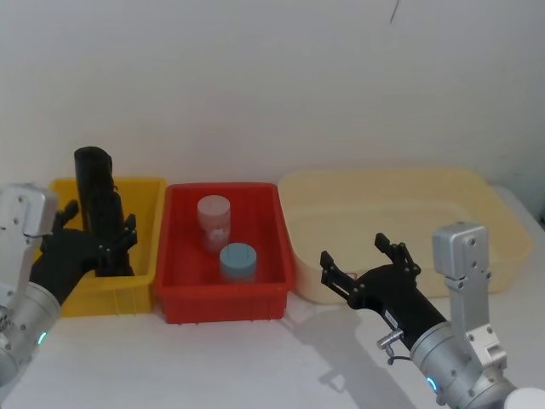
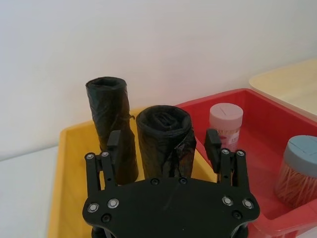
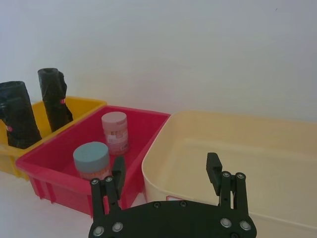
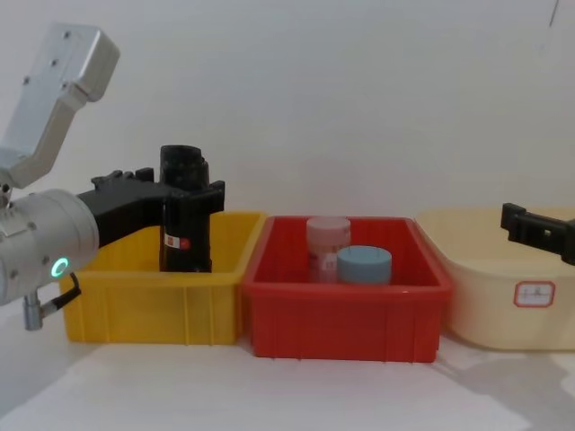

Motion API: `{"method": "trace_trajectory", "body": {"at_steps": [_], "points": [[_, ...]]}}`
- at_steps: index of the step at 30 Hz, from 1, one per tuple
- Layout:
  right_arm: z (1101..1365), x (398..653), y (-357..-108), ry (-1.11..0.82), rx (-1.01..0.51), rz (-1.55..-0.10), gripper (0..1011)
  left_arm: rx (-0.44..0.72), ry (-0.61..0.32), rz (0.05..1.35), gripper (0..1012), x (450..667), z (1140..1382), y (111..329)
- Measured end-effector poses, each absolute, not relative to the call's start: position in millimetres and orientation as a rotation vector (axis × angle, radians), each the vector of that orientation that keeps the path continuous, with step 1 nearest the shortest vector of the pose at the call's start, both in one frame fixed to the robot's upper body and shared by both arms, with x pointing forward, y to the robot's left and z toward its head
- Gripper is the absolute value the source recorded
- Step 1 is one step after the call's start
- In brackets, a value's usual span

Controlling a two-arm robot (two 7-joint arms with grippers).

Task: Pick up the garbage bag with the one hand and transfer it to the other hand.

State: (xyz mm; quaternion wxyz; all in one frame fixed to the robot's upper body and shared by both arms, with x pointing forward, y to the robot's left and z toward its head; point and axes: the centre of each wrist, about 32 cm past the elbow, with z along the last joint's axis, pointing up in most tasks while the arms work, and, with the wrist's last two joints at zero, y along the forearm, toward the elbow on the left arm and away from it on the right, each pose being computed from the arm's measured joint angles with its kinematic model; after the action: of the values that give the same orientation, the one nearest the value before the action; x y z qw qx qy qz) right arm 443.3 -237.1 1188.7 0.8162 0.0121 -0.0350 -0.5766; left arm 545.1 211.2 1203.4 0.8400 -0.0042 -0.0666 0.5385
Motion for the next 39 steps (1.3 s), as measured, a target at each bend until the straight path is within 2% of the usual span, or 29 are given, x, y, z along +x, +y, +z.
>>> {"method": "trace_trajectory", "body": {"at_steps": [6,14,16,19,27,39], "points": [[1189,443,-237,-0.075,0.026,-1.229,1000,-0.024,-0.118,1.129,886,550,1198,213],[1189,443,-237,-0.075,0.026,-1.230,1000,-0.040,-0.093,1.119,657,555,1194,214],[1189,443,-237,-0.075,0.026,-1.230,1000,-0.046,-0.087,1.116,570,556,1193,214],[1189,443,-237,-0.075,0.026,-1.230,1000,-0.050,-0.084,1.115,513,556,1192,214],[1189,443,-237,-0.075,0.026,-1.230,1000,-0.061,-0.096,1.110,450,557,1198,214],[1189,443,-237,-0.075,0.026,-1.230,1000,-0.052,-0.197,1.040,390,562,1244,212]]}}
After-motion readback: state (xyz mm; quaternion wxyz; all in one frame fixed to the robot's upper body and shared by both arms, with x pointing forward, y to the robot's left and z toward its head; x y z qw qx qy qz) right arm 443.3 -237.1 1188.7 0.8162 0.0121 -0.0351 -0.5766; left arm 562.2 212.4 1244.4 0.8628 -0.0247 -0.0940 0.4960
